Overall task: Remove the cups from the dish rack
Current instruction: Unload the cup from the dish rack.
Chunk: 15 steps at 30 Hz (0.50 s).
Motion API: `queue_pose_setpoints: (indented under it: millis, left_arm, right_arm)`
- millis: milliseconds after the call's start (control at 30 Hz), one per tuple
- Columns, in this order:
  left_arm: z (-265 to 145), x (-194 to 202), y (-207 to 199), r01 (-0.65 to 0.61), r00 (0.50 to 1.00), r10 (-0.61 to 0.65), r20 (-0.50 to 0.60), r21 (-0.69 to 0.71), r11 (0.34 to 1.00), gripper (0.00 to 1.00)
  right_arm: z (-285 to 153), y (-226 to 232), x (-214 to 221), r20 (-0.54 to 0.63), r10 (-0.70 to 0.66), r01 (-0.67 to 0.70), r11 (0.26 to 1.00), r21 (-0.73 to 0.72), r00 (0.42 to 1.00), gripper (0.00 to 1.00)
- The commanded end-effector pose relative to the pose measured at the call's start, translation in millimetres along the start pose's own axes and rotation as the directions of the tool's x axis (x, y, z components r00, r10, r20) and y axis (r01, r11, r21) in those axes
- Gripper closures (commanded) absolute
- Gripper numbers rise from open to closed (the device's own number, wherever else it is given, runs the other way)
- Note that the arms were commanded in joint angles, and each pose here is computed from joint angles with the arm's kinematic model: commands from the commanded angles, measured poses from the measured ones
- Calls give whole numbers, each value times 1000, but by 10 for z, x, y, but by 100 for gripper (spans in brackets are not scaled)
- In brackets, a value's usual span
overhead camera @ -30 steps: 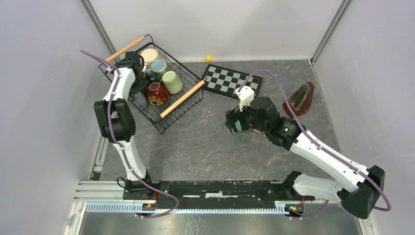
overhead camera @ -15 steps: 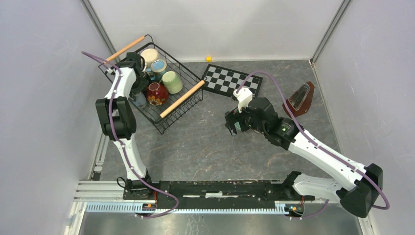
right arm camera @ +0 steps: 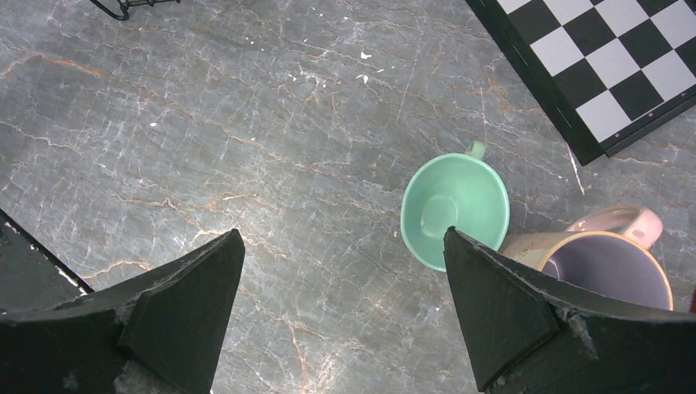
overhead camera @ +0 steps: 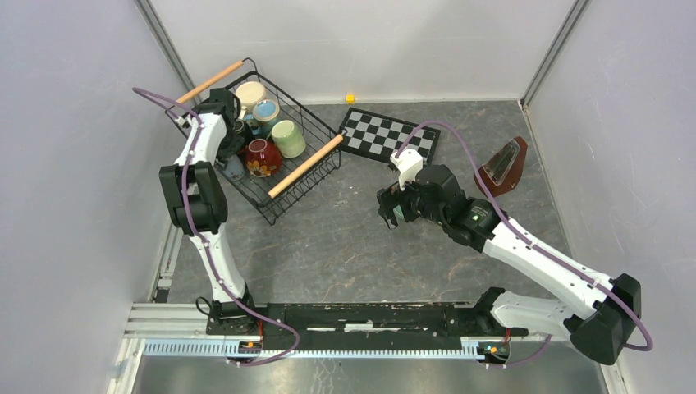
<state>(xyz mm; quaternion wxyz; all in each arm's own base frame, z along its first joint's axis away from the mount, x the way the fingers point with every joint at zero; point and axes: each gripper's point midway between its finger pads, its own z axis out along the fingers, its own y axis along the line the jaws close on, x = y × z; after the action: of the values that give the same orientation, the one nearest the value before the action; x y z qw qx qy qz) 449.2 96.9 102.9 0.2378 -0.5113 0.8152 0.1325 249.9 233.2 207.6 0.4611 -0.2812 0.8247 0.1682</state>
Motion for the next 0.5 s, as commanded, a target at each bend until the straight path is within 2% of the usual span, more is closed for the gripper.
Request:
queue_pose_setpoints:
  millis: [0,233,467]
  left_arm:
    - [-63,-154,49,57,998,-57,34,-8,998,72]
    - [-271,-262,0,59,997,-60,43,41,997,96]
    - [-402,-303,-18,54,997,-57,48,71,996,98]
  right_arm:
    - [5,23,-92,38,-7,7,1000,-9,999,2]
    - [-22,29,-108,49,-3,4,1000,-13,999,2]
    - [-41,21,-124,57,-2,3,1000,-10,998,2]
